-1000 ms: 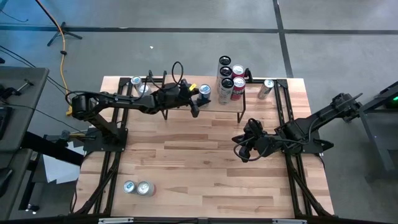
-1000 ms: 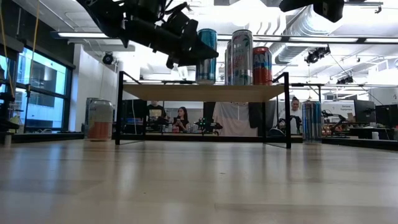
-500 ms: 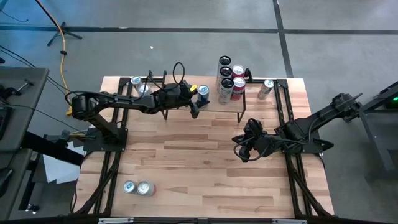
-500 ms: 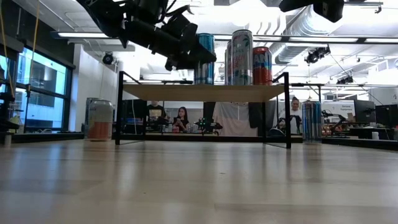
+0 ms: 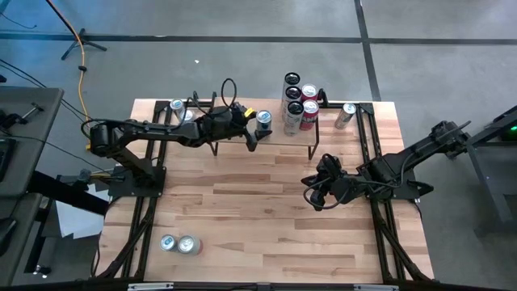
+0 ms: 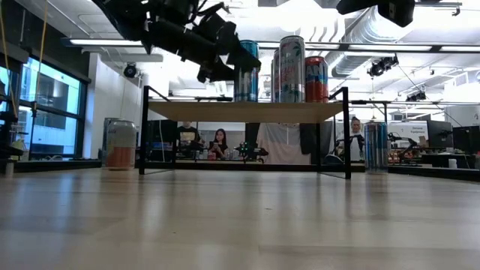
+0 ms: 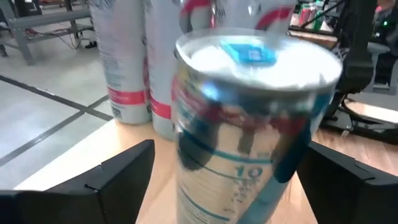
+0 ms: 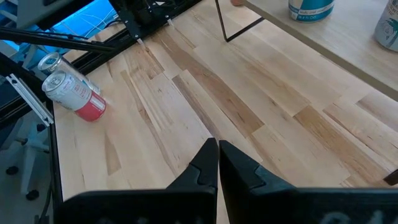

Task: Place canned beverage on shelf
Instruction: Put the bottom right blue soda can on the shelf

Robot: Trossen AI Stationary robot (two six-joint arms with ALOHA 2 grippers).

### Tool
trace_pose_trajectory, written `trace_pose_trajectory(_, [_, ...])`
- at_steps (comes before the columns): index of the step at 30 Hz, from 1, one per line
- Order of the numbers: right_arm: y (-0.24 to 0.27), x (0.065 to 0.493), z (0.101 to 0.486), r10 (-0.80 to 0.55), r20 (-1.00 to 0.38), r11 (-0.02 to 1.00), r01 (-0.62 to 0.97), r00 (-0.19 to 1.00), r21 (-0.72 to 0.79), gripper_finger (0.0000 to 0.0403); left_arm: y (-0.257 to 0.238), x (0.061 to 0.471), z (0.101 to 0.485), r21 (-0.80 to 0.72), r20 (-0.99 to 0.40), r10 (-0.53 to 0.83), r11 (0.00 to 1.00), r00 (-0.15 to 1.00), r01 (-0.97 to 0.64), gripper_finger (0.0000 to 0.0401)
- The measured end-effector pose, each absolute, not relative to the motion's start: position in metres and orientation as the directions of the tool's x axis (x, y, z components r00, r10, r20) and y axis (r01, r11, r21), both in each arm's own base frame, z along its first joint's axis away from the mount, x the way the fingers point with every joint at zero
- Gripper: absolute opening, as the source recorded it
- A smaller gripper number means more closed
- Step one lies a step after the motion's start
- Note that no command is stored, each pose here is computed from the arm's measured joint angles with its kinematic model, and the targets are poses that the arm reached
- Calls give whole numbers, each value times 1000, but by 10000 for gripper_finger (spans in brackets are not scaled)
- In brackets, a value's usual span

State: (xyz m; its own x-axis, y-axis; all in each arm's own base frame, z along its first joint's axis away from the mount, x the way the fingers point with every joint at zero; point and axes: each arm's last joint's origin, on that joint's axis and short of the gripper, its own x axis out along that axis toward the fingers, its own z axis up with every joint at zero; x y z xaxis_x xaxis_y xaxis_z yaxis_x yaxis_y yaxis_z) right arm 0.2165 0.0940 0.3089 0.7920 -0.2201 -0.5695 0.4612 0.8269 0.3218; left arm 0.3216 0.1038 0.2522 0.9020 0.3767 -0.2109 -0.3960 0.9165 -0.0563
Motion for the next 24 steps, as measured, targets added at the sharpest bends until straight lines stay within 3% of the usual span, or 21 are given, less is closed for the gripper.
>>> trace_pose_trajectory(15, [94, 217, 309, -220, -569, 827, 462, 792, 322, 0, 104, 284, 307, -124, -67, 387, 911, 920, -393, 358])
trace_pose_trajectory(24, [92, 239, 313, -214, -480, 851, 403, 851, 336, 0, 83, 246, 356, -302, 121, 205, 940, 971, -161, 358])
